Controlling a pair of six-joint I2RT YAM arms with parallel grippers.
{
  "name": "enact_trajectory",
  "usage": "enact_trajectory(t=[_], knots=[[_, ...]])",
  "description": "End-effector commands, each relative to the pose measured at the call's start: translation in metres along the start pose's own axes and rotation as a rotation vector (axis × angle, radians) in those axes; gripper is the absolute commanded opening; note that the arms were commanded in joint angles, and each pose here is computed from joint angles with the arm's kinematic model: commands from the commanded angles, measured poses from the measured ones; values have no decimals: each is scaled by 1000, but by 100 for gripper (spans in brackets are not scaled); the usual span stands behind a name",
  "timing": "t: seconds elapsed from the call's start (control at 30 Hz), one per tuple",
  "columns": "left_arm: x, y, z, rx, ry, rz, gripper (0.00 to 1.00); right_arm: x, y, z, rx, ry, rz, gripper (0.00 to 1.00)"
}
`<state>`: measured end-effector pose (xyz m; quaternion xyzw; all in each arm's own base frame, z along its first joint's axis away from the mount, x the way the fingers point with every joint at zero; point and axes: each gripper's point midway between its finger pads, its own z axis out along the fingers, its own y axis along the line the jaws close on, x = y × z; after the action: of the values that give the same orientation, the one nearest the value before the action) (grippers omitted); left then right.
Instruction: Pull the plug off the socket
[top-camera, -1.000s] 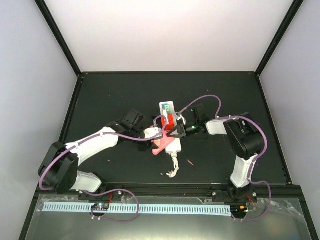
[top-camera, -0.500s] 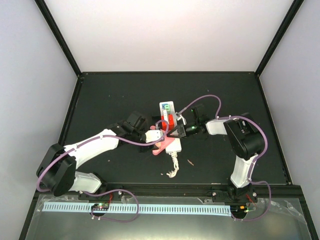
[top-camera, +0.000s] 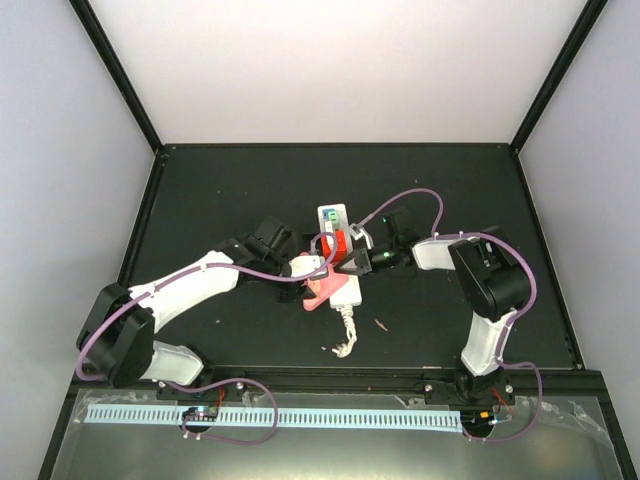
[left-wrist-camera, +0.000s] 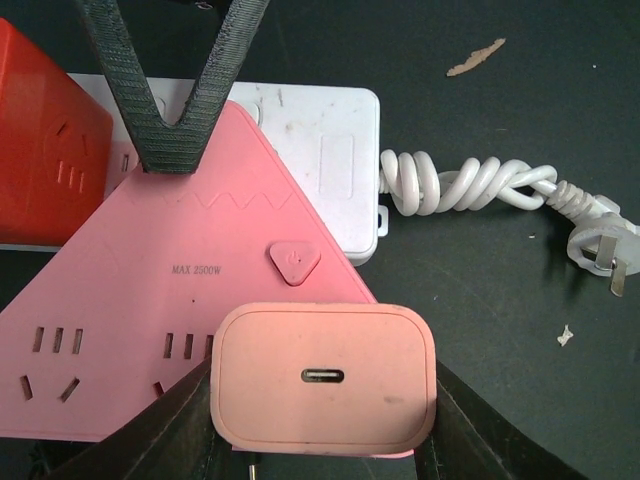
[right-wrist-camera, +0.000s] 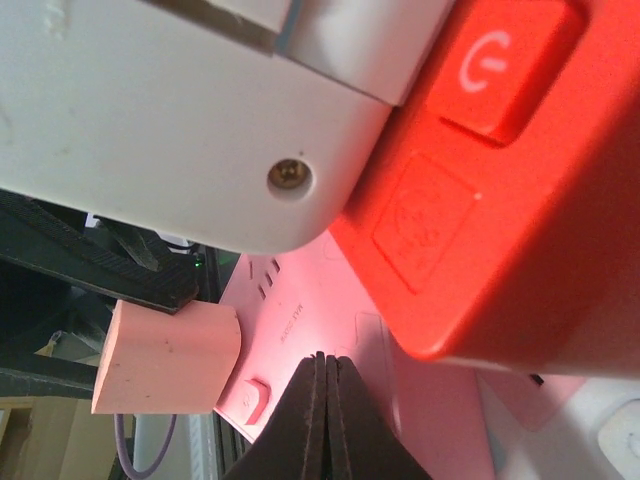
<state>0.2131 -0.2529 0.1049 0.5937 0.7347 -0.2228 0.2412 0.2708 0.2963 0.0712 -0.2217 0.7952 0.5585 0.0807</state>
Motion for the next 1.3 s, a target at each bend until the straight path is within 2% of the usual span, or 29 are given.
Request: enact_trajectory(t=[0.0, 0.2, 0.37, 0.6, 0.93, 1.07, 1.2, 1.27], knots=[[-21, -6, -10, 43, -71, 32, 18, 23, -32, -1, 146, 25, 86, 1], [-7, 1, 0, -13, -49, 76, 19, 8, 25, -10, 21, -20, -44, 9], [-11, 6, 2, -27, -54, 81, 19, 21, 57, 1, -44, 25, -118, 16], [-8, 9, 3, -46, -38, 98, 20, 20, 44, 21, -73, 73, -21, 18], [-9, 8, 6, -44, -37, 117, 20, 5, 40, 25, -104, 45, 65, 18], [-8, 8, 6, -49, -31, 119, 22, 9, 25, 27, -83, 49, 122, 17], [-9, 8, 5, -56, -32, 119, 27, 21, 6, 32, -79, 76, 198, 16], [-9, 9, 5, -60, -31, 111, 37, 25, 1, 33, -76, 83, 214, 14]])
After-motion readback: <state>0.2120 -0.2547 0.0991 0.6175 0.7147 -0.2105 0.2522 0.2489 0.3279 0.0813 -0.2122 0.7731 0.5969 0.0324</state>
